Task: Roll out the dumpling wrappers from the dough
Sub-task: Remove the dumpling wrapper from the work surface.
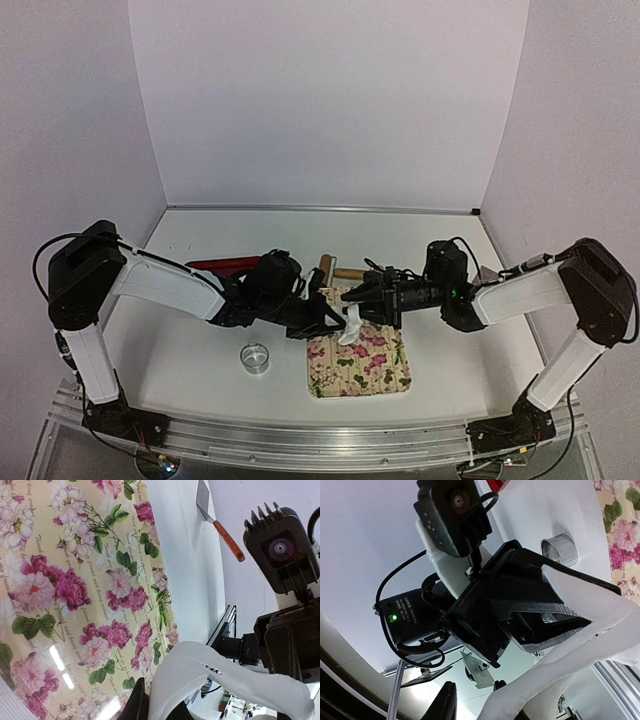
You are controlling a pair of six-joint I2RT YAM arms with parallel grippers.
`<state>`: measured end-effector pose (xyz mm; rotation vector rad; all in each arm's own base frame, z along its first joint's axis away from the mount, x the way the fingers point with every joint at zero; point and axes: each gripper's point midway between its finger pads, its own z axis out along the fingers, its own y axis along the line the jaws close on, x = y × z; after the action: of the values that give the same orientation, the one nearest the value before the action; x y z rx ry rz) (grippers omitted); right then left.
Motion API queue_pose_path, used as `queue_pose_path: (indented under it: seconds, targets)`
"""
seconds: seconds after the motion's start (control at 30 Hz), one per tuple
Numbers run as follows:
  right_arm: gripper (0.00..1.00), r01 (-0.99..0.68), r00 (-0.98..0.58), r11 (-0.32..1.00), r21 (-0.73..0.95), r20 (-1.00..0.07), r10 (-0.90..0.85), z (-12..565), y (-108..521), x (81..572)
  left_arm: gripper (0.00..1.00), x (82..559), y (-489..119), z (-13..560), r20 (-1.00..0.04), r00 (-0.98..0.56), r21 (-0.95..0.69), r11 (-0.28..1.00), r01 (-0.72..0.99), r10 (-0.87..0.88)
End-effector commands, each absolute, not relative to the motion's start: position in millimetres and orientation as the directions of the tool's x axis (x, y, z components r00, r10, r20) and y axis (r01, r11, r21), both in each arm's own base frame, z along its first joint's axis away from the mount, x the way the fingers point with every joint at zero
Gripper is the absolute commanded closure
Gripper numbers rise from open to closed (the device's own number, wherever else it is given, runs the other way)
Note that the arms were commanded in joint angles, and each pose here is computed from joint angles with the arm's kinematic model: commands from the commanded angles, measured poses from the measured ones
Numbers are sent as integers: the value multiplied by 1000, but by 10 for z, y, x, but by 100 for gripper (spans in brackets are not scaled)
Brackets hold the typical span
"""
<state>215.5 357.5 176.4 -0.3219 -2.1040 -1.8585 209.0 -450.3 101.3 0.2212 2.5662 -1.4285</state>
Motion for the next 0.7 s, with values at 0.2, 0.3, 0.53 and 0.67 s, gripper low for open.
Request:
queue_pose_path:
  seconds: [0.2,0.3,0.53,0.67]
  targets:
    - [100,315,-949,51,948,316,-12,2037,3458,2137,92,2082,-4428,790,-138,-990,-853,511,111,-15]
    - [100,310,-950,43,950,311,-4,2071,3435,2139,92,2073,-4424,718,-119,-993,-845,526,96,-10]
    - [100,303,-953,29,953,303,3,2136,3419,2148,92,2082,-4480,598,-89,-996,-828,555,79,9]
    - [100,306,-952,26,952,306,13,2138,3401,2156,83,2095,-4514,542,-85,-996,-812,578,86,29]
